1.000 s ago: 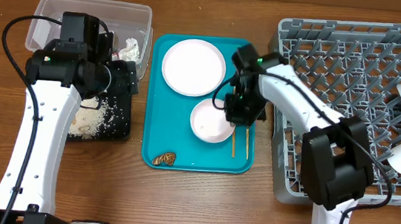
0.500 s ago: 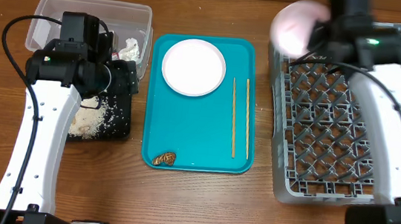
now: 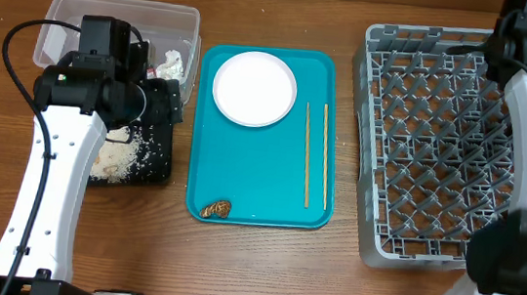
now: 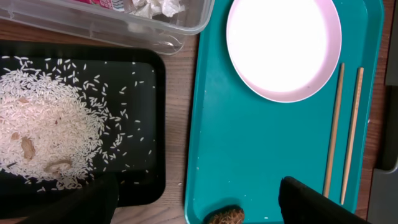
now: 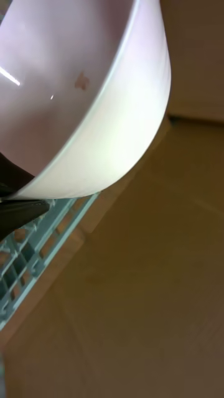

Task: Sort waste into correct bins and load items into the dishwasher
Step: 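Lift the pink bowl with the right gripper and carry it right to the rack, then lower the pink bowl into the rack and open the right gripper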

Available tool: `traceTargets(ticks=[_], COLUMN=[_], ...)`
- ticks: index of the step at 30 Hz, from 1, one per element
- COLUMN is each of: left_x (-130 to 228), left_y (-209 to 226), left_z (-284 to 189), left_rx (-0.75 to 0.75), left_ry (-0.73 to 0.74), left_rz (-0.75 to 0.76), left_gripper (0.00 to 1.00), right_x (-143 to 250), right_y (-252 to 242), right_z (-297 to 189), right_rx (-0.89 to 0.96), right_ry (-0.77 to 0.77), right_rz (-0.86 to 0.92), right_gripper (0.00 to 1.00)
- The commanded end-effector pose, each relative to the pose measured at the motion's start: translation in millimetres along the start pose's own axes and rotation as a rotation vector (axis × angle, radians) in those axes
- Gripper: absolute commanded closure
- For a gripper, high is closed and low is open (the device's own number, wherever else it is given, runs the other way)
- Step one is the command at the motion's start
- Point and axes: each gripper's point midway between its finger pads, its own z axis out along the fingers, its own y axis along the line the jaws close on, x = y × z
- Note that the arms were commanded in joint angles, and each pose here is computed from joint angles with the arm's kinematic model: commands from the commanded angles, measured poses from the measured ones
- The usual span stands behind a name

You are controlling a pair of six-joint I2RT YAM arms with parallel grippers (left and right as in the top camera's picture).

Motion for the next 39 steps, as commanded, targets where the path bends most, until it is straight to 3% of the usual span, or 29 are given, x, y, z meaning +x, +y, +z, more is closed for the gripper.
traceTargets(ticks=[1,7,17,33,39], left_x=[-5,-4,-6,-5,-4], left_y=[-5,-4,-5,-4,-4], left_z=[-4,-4,-4,-4,-4], left_rx=[0.017,0.015,0.017,0.016,0.016], left_ry=[-0.016,-0.011,-0.017,-0.013,-0.010], left_rz=[-0.016,-0.016,-0.016,-0.016,-0.016], left_gripper=[0.16,0.16,0.14,0.14,0.14], right_x=[17,62,116,138,170], right_y=[6,32,37,75,86], right_z=[18,41,39,-6,-26], right_rx=[0.104,0.133,0.092,-0.036,-0.144], right_ry=[0.007,0.093,0.278,0.319,0.481], right_rz=[-0.048,-0.174,-0.127,-0.204,-0.257], right_gripper=[0.96,0.96,0.96,0.96,0.96])
